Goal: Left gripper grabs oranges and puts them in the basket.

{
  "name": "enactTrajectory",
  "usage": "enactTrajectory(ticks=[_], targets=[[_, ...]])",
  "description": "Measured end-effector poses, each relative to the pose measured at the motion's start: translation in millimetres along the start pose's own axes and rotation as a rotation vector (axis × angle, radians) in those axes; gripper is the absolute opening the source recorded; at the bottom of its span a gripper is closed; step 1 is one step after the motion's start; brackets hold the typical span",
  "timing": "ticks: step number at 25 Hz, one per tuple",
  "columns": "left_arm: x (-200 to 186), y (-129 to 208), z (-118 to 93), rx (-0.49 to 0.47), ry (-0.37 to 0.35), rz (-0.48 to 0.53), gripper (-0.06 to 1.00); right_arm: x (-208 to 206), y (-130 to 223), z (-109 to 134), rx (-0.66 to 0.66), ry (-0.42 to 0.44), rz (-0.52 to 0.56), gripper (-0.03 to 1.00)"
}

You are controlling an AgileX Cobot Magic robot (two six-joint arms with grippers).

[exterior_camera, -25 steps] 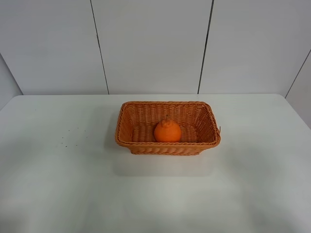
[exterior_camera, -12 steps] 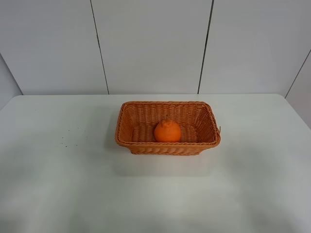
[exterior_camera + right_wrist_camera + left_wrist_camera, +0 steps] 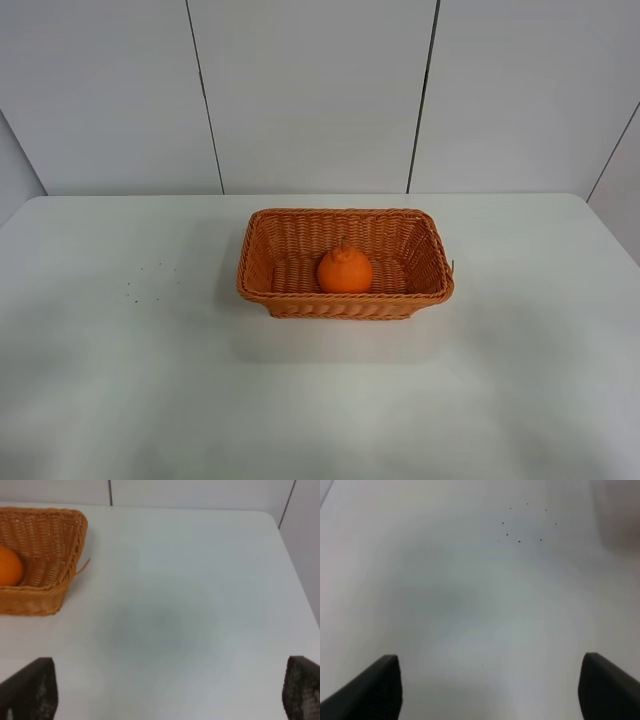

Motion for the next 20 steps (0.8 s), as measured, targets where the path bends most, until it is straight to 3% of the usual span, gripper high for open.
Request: enactTrajectory(ticks=[20], targets=[[0.0, 0.0, 0.0, 0.000, 0.000, 0.000, 0.82, 0.0, 0.0, 0.0, 0.000, 0.000, 0.000, 0.69]])
Point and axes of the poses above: a point on each arm's last joint axis where the gripper is mounted, x pointing out along that axis toward the gripper, z along the wrist's bending axis when the last joint is at zero, y = z × x, the point moved 2 cm from there along x, pointing out along that axis toward the gripper, and after that the axes turned 12 degrees about -x, right-handed, at the moved point
